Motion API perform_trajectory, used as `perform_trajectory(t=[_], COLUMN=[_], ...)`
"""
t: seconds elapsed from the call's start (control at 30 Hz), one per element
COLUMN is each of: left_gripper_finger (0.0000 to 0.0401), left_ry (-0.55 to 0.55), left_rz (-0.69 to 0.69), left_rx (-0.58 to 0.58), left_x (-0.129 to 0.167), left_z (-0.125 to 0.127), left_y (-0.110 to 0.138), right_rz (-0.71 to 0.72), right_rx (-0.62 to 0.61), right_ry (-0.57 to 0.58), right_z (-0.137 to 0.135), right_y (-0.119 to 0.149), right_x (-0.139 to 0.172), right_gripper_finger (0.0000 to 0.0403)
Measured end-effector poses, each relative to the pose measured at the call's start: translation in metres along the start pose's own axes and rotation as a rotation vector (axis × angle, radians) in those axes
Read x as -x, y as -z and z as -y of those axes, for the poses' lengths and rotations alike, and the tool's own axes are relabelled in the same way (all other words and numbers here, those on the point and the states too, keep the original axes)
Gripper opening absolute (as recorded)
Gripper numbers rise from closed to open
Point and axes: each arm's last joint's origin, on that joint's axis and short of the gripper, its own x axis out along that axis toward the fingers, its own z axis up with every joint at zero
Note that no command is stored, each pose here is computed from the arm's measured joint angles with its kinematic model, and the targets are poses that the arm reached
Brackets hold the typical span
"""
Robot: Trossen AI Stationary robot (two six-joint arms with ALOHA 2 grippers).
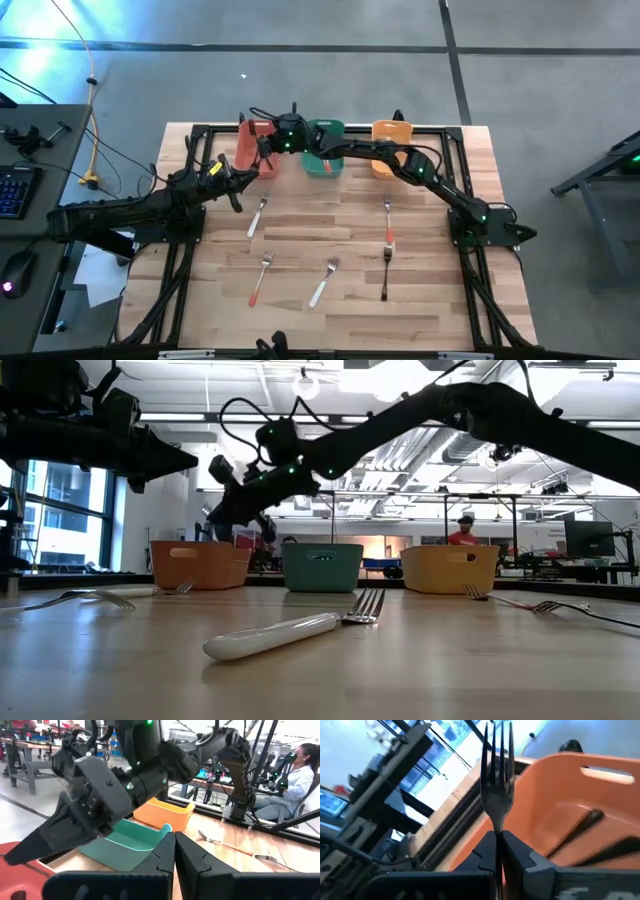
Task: Sort silverware by color (type)
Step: Put the top black fork into the orange bin, then put the top orange fork into the green bin
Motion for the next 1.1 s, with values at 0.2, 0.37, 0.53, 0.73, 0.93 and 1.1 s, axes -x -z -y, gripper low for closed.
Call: perform_trajectory(t=[0.2,0.37,0.53,0.73,0.93,1.1], left_gripper_finger=[0.0,0.0,0.0,0.0,0.0,0.0], left_ry=[0.0,0.0,0.0,0.0,-0.003,-0.005], left_rz=[0.0,0.0,-0.001,-0.004,-0.028,-0.036], left_rx=[0.0,0.0,0.0,0.0,-0.002,-0.003], left_x=[0.0,0.0,0.0,0.0,0.0,0.0], left_z=[0.0,0.0,0.0,0.0,0.0,0.0], left_y=[0.0,0.0,0.0,0.0,0.003,0.003], right_rz=[-0.009,-0.007,-0.037,-0.089,-0.236,-0.314], right_rx=[0.002,0.034,0.095,0.213,0.494,0.706], right_ry=[0.03,0.038,0.06,0.012,0.024,0.104], right_z=[0.008,0.009,0.012,0.011,-0.015,-0.047], right_y=[0.005,0.005,0.007,0.009,-0.009,-0.024], right_x=[-0.004,-0.004,-0.004,-0.003,0.029,0.068], right_gripper_finger=[0.0,0.0007,0.0047,0.0093,0.0049,0.001])
